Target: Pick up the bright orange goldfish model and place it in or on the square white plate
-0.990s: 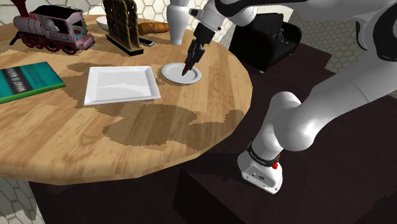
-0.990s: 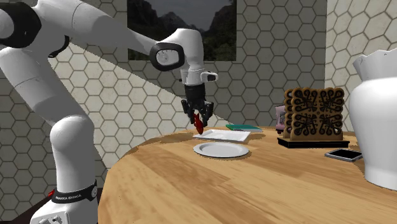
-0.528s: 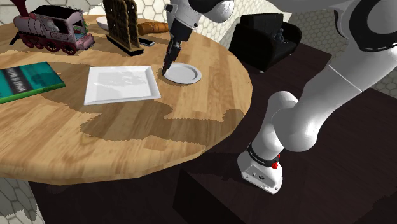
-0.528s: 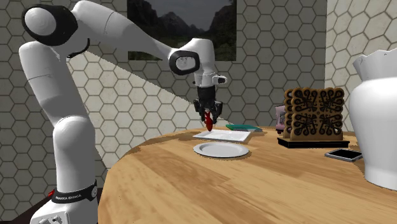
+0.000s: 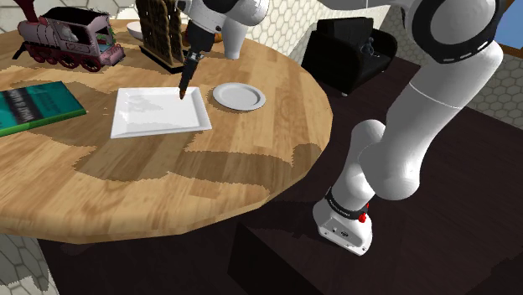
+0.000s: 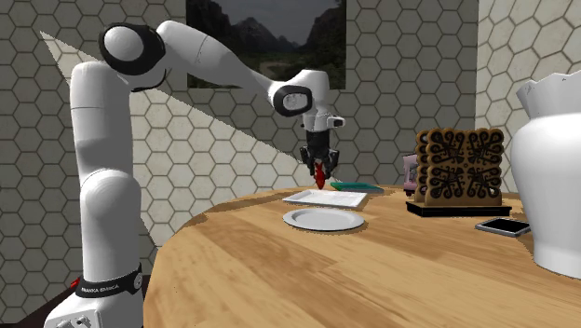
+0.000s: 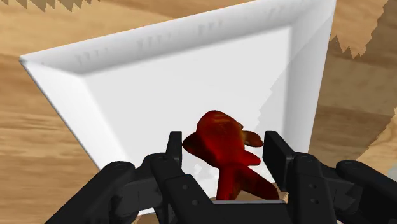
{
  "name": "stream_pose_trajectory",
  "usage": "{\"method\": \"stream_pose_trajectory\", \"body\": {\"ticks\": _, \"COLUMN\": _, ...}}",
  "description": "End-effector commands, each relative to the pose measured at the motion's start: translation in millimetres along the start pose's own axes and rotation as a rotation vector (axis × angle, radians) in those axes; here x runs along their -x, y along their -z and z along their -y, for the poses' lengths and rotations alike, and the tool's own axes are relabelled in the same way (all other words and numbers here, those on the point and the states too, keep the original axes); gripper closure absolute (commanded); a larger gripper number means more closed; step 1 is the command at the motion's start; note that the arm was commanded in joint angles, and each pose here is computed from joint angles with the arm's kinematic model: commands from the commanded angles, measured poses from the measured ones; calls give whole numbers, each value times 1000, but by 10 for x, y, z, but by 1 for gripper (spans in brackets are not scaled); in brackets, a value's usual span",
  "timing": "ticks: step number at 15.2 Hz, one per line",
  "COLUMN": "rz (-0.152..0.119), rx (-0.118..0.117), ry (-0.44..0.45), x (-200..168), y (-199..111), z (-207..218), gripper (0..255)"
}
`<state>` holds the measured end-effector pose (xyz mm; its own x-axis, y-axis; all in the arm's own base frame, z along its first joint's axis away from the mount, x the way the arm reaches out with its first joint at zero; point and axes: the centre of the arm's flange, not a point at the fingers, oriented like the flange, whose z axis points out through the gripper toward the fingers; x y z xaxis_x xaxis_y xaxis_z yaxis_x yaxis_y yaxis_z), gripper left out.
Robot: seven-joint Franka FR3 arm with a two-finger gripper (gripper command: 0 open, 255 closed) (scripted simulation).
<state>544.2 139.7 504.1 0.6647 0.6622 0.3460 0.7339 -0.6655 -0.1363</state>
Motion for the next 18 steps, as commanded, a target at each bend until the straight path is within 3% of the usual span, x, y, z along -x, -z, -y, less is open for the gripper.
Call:
{"method": "stream_pose_trajectory", "body": {"ticks": 1, "rz": 0, "rx": 0, "ry": 0, "x": -249, "y": -91, "z": 20, "gripper": 255}}
{"method": "stream_pose_trajectory", "body": {"ticks": 5, "rz": 0, "rx": 0, "ry": 0, "x": -733, "y": -279, "z": 58, "gripper": 255}}
{"method": "stream_pose_trajectory", "body": {"ticks": 18, "rz": 0, "rx": 0, "ry": 0, "x": -499, "y": -907, "z": -35, "gripper": 255}}
